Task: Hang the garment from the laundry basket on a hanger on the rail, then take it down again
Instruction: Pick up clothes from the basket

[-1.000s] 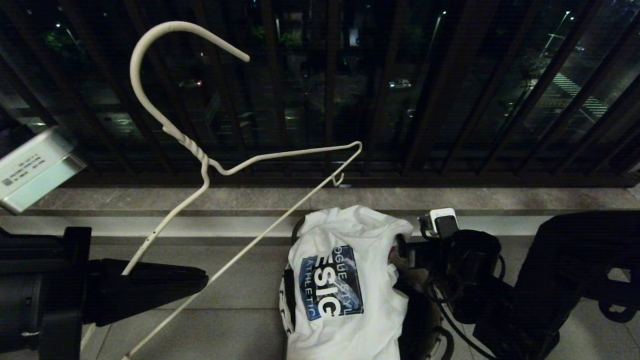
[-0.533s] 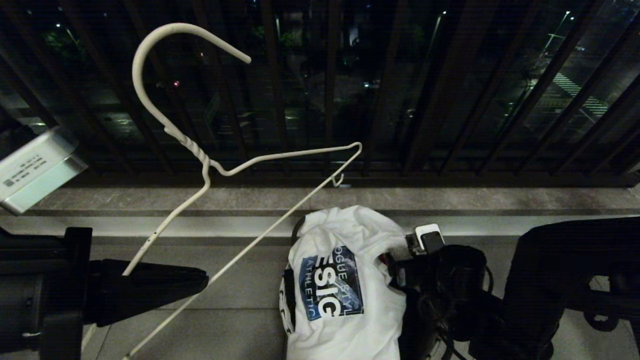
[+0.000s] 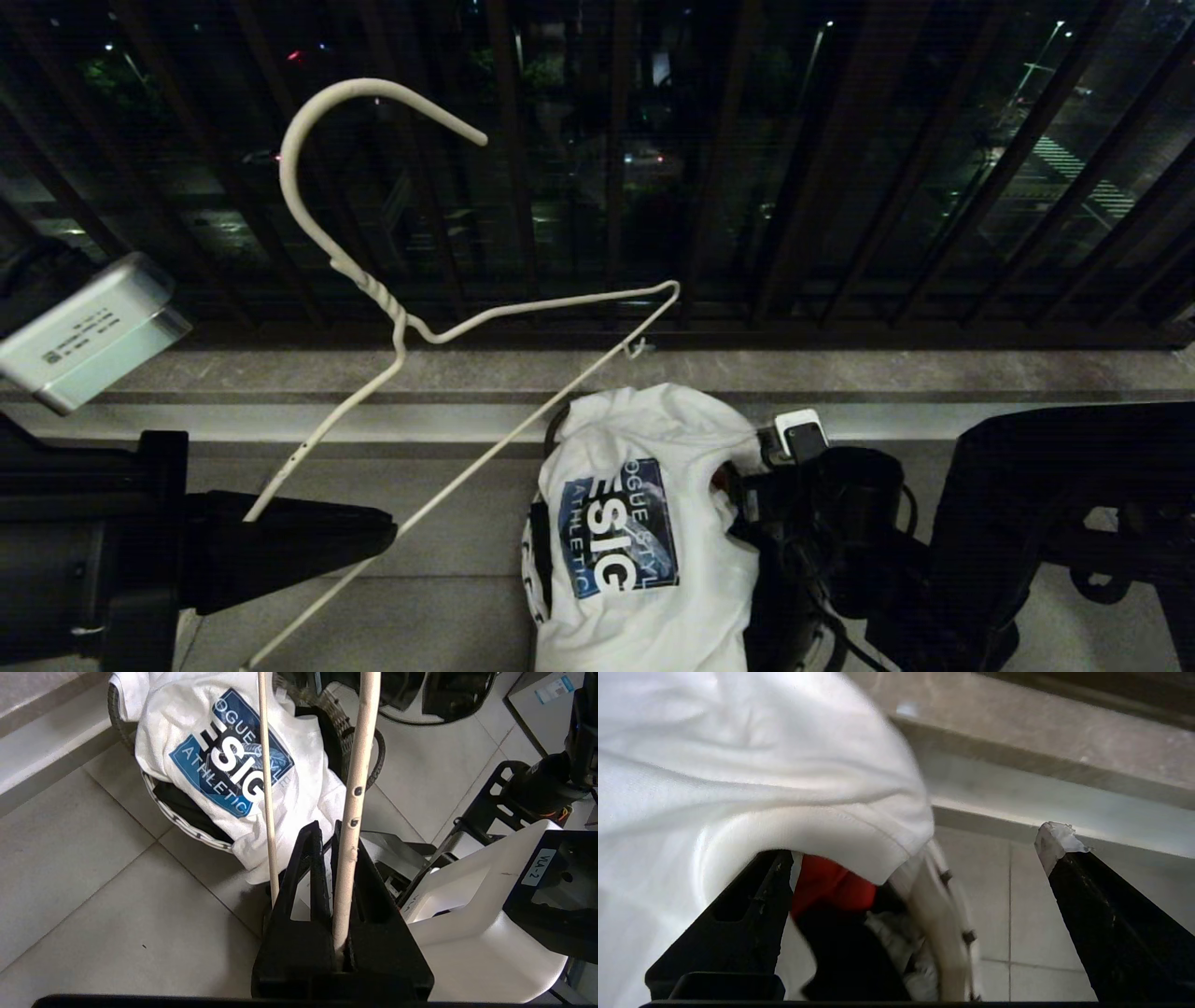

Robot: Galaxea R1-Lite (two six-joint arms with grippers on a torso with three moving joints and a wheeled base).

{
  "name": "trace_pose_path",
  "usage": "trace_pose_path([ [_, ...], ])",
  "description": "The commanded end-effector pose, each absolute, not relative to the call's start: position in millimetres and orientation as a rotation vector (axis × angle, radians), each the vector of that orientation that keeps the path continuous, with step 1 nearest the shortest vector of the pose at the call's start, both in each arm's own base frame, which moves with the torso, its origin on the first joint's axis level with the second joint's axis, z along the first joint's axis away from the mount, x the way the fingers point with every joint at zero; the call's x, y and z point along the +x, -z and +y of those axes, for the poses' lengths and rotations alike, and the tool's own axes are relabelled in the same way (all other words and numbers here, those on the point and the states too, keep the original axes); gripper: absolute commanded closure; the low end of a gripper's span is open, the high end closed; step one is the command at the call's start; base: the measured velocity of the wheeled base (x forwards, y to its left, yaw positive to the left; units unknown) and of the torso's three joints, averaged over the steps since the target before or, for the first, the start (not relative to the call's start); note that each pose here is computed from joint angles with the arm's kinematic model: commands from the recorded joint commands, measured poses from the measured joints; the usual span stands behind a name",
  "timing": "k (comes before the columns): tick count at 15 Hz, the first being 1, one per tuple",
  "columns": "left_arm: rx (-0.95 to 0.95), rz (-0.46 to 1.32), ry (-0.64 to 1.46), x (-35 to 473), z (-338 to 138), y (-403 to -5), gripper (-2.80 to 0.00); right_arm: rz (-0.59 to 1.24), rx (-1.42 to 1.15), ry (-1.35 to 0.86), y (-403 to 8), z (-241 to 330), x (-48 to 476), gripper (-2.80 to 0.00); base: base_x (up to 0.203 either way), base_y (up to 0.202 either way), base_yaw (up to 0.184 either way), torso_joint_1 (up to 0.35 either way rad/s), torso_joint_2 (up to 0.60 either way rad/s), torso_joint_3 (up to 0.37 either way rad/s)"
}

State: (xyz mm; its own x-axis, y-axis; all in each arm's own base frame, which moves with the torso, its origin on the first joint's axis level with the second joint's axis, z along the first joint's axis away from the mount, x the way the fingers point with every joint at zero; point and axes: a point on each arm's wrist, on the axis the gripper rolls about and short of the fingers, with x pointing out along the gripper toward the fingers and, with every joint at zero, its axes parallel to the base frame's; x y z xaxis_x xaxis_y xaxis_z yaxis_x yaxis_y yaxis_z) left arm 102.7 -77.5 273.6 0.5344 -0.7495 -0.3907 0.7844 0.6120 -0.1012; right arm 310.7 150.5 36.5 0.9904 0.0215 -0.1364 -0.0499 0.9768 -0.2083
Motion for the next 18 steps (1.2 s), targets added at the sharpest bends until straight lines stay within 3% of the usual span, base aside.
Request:
trace_pose_path([
  [1,0.091,0.428,0.917,104,-78,-273,0.0,0.089,-0.188,-0.021,-50,147,313,-2.8,0.0,0.0,0.0,0.0,0.0,0.0],
  [4,0.092,0.427,0.917,104,-78,-273,0.0,0.043,-0.166,-0.024,-70,146,306,-2.8,0.0,0.0,0.0,0.0,0.0,0.0],
  [8,0.092,0.426,0.917,103,-78,-273,0.0,0.154,-0.223,-0.027,-51,132,284,-2.8,0.0,0.0,0.0,0.0,0.0,0.0],
  [18,0.105,0.437,0.919,106,-80,-270,0.0,0.217,-0.245,-0.026,-30,132,287,-2.8,0.0,0.0,0.0,0.0,0.0,0.0],
])
